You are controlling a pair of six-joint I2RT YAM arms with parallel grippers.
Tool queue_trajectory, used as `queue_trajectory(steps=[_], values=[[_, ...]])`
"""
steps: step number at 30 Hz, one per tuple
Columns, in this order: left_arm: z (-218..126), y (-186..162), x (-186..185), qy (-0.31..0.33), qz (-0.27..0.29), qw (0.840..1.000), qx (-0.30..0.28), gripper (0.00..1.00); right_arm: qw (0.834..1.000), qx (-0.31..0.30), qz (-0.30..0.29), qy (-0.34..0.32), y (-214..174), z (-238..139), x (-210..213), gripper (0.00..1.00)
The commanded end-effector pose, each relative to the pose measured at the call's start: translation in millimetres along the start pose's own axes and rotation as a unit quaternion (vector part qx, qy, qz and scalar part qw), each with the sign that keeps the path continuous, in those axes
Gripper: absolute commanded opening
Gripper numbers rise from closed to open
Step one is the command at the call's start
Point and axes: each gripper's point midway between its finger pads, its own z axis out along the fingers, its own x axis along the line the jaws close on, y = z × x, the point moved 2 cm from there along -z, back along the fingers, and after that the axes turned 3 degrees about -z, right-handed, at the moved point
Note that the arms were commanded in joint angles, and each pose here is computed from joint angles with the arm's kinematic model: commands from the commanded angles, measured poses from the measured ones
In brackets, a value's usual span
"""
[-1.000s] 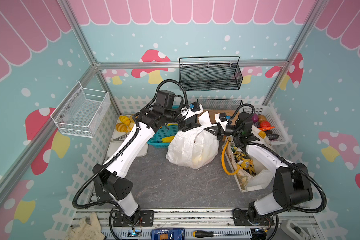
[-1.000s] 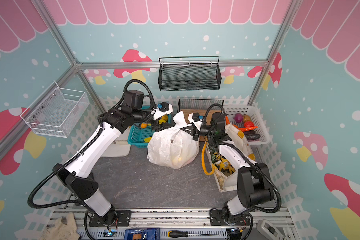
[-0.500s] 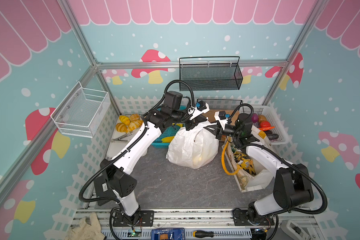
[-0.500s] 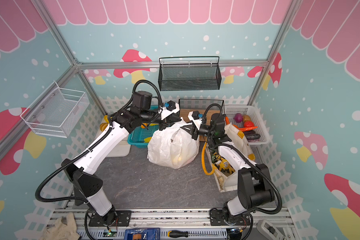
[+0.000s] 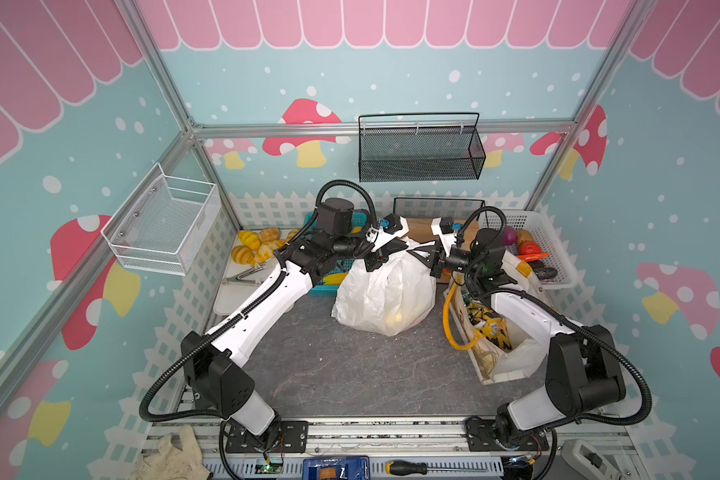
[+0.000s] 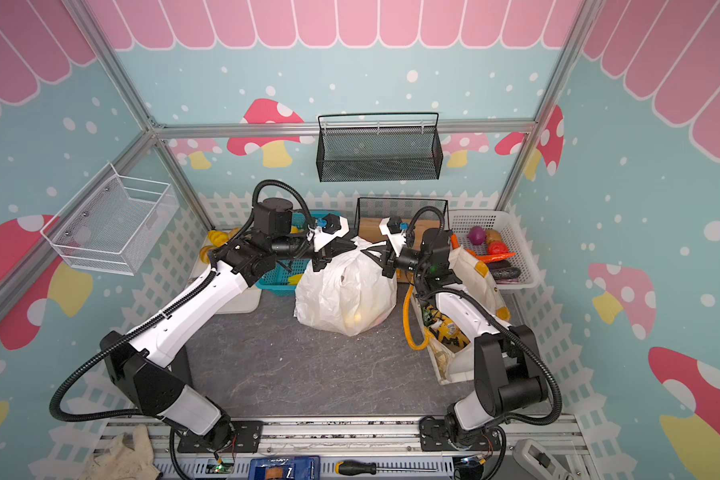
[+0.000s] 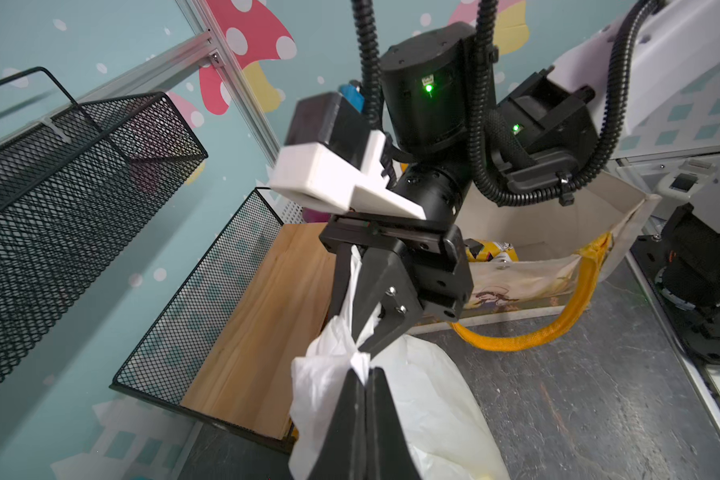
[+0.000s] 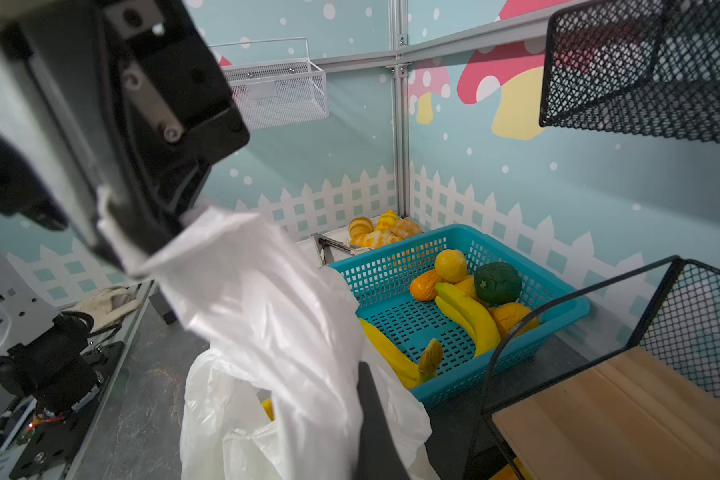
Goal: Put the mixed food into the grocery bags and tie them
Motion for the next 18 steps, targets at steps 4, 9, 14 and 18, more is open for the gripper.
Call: queue_trajectory(steps=[4, 9, 14, 18], values=[[16.2, -45.5, -24.5, 0.015, 0.042, 0.997, 0.059, 0.07, 0.999, -0.033, 0.043, -0.002, 9.1, -0.5, -2.7, 0.03], [32.5, -82.5, -13.3, 0.042, 0.038, 0.991, 0.119, 0.11, 0.998, -0.042, 0.006, 0.041, 9.0, -2.8, 14.6, 0.03], [36.6, -86.6, -8.5, 0.047, 0.043, 0.990, 0.126, 0.06, 0.998, -0.033, -0.016, 0.057, -1.9, -5.1, 21.4, 0.06], [35.1, -91.8, -7.2, 0.051, 0.054, 0.987, 0.140, 0.03, 0.998, -0.019, -0.022, 0.051, -10.6, -6.1, 17.8, 0.13]])
